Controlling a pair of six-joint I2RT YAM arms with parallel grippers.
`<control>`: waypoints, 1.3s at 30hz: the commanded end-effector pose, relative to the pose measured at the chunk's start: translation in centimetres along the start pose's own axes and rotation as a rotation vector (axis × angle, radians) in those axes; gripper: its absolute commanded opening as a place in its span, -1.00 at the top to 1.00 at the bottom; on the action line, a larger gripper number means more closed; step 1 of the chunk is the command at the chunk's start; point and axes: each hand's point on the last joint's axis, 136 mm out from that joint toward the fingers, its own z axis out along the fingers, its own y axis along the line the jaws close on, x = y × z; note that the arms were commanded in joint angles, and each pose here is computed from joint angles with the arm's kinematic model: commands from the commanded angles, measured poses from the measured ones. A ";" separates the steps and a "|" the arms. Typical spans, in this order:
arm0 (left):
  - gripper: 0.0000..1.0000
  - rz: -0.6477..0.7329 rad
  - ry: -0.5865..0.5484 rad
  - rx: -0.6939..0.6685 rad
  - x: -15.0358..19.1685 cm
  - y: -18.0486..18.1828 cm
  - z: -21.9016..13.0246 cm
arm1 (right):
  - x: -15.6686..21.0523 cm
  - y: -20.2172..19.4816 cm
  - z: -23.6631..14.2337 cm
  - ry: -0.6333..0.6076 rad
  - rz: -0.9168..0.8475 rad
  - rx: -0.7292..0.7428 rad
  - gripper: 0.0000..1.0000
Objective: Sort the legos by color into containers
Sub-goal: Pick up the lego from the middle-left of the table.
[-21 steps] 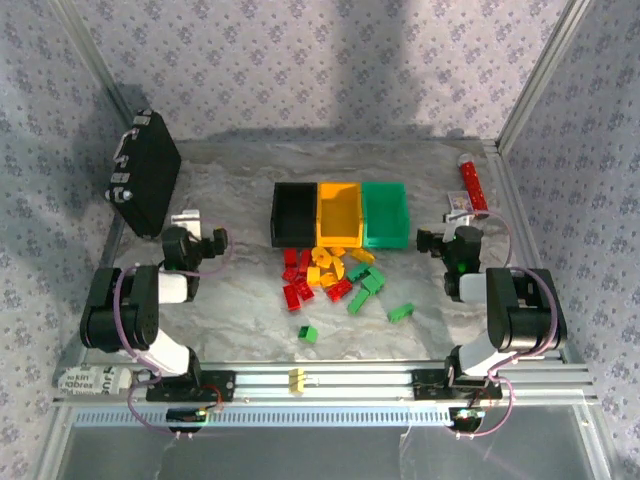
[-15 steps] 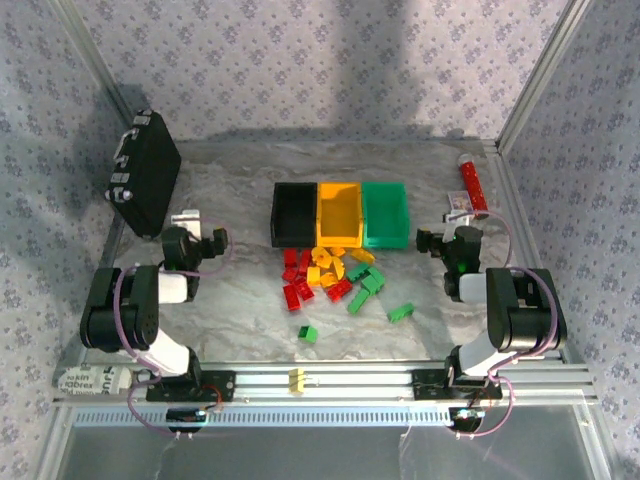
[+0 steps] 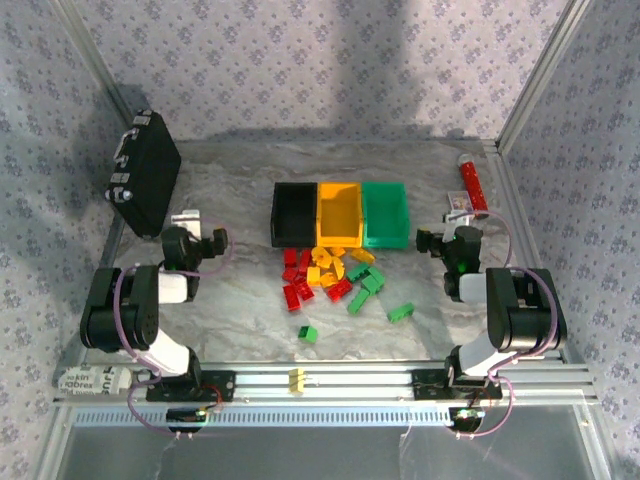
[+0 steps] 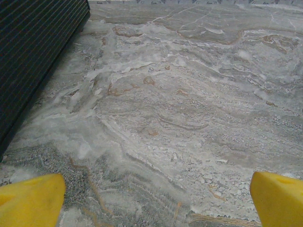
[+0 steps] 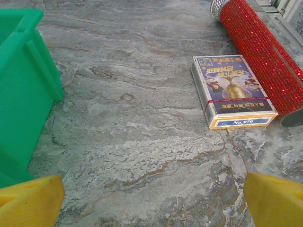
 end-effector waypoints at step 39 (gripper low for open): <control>-0.99 -0.008 -0.030 -0.057 -1.2 0.7 0.0 | -1.0 0.0 0.1 -0.021 -0.004 0.000 -0.98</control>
